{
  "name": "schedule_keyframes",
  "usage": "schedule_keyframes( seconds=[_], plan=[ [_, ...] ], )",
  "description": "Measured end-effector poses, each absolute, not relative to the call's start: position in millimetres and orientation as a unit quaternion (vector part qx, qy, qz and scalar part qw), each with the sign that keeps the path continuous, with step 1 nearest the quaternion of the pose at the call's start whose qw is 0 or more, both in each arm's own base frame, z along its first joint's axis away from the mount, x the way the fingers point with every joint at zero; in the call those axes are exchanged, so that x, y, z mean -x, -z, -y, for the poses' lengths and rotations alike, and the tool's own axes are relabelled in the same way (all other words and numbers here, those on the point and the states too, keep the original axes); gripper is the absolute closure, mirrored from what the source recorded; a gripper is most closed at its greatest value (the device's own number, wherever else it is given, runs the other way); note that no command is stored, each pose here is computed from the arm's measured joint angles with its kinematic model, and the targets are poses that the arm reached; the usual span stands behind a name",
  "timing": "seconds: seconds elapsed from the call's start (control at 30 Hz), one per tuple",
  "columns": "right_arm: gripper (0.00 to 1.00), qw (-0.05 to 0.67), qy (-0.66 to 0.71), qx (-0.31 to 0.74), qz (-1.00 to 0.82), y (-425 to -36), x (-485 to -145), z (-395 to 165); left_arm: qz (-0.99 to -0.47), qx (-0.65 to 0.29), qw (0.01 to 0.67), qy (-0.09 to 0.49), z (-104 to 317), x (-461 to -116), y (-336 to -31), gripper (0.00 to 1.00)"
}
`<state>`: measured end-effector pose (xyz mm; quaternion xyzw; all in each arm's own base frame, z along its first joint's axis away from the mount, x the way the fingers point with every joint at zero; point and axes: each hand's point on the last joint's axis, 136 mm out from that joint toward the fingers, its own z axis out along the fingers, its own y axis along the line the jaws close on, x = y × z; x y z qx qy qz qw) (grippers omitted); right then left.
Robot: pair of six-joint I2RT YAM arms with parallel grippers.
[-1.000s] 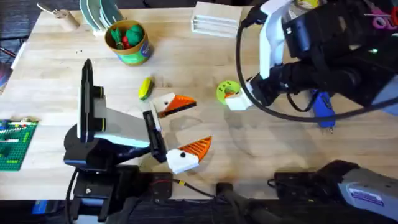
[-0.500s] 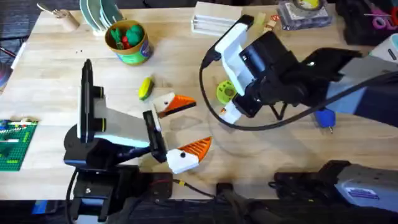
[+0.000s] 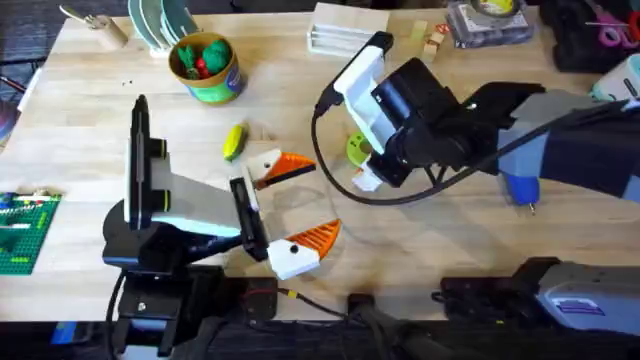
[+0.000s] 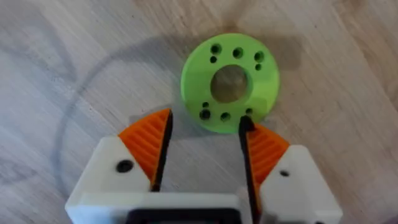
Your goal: Pick up the gripper from the table and insert it into the empty holder that is missing its gripper. Then pick up a screw, insert it into the mounting hole, and use the screwdriver to tighten it. Finally, clean up the table by picking up the vegetable and placing it into the bucket.
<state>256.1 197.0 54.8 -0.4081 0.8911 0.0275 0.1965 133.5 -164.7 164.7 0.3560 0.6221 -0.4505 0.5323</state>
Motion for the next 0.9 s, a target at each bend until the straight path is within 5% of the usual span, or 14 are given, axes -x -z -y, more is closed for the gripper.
schedule_keyframes(
  seconds=[0.9],
  plan=[
    [0.527,0.218,-0.034,0.421,-0.88,-63.5,-258.7,-212.6,-0.622,-0.356,0.532,0.45,164.7,-133.5,-164.7,0.008]
  ],
)
